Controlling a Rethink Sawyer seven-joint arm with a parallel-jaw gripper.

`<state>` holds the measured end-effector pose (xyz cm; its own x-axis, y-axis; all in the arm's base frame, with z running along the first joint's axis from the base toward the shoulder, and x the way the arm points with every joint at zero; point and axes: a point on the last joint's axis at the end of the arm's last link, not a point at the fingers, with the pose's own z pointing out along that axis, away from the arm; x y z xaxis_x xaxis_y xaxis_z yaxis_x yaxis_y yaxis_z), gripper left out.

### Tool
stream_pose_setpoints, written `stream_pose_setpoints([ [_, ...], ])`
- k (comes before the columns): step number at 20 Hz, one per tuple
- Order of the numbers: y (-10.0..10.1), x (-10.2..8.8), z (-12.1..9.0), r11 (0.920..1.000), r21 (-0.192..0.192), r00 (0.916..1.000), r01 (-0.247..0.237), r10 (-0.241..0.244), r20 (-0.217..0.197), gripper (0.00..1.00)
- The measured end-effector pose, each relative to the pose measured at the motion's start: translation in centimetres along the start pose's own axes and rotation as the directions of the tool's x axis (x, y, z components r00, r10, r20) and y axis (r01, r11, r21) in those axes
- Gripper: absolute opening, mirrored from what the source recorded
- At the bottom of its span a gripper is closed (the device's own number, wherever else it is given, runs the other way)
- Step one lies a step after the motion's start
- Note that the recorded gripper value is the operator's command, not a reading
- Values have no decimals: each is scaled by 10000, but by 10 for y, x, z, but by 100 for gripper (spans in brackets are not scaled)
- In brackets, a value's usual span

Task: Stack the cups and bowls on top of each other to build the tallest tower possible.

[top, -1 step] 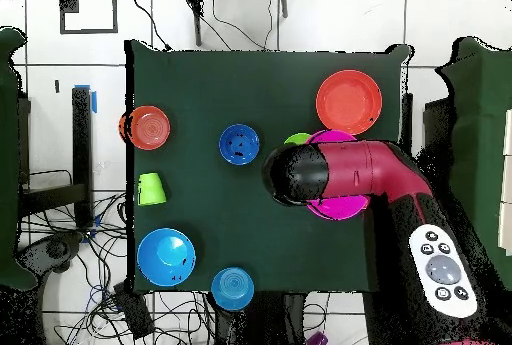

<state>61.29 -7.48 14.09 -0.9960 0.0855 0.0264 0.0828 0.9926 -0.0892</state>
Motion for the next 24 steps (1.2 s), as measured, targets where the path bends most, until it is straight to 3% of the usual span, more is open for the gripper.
stream_pose_setpoints([
  [7,-24,-2,6,9990,-272,9994,-345,344,-11,0],
  [15,-85,-2,4,9921,-571,9935,-1116,1126,145,0],
  [24,-100,-3,5,9932,-566,9941,-1014,1034,335,0],
])
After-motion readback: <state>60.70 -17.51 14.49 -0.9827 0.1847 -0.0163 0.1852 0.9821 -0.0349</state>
